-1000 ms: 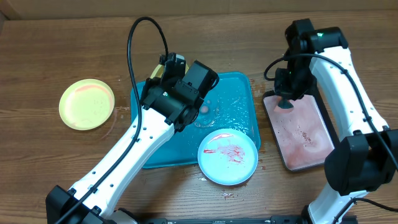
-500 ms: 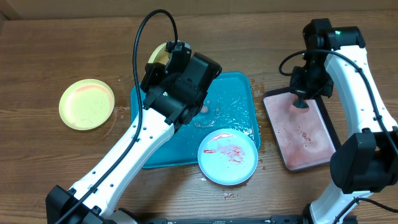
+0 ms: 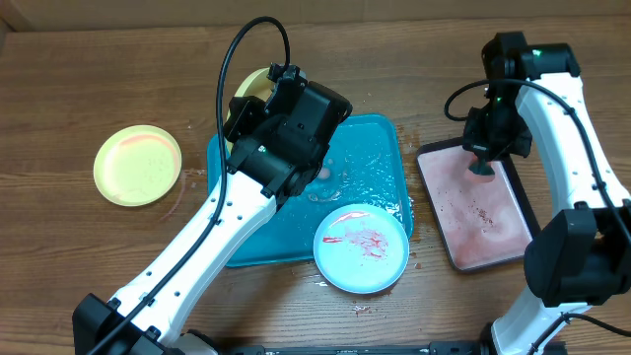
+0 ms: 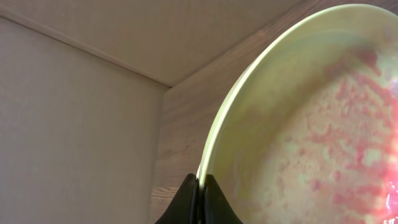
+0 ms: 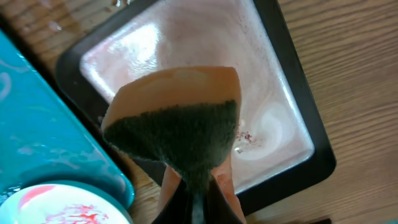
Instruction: Clean dirty plates on tray and stack at the side
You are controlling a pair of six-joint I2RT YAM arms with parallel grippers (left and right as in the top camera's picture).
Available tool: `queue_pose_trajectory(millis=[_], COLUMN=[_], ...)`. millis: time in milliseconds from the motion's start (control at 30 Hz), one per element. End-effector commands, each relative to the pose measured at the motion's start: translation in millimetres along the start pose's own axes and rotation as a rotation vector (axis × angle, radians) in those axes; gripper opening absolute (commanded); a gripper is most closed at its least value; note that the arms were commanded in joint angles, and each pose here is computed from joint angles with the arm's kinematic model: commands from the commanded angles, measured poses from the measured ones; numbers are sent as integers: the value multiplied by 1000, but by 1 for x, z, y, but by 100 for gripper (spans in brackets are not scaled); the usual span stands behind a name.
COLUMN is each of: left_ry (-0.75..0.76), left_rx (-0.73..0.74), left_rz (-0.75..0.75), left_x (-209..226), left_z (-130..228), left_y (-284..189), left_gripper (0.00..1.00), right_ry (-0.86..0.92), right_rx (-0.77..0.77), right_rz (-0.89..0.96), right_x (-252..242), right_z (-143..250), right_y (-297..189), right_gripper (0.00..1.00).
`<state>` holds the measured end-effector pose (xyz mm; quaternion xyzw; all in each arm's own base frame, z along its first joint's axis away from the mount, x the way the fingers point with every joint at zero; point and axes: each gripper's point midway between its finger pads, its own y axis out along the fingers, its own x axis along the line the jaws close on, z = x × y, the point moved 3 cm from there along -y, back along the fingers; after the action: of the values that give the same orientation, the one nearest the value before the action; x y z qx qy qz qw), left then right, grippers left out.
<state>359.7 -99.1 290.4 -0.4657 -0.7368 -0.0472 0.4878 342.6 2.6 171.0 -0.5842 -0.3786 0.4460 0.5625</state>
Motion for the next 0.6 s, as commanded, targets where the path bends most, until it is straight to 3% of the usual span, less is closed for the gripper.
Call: queue_pose_trajectory(millis=[0,567], left_ry=[-6,146], left_rx=[-11,66], left_rz=[-62,-368], left_x=[11,8], left_z=[-4,-7], left_y=[-3,15], left_gripper=[4,4], right_ry=[22,22], right_rx=[-1,-3], right_rz=[26,25], right_x=[-6,-5], right_z=[2,1], right_y=[3,3], right_gripper=[4,4])
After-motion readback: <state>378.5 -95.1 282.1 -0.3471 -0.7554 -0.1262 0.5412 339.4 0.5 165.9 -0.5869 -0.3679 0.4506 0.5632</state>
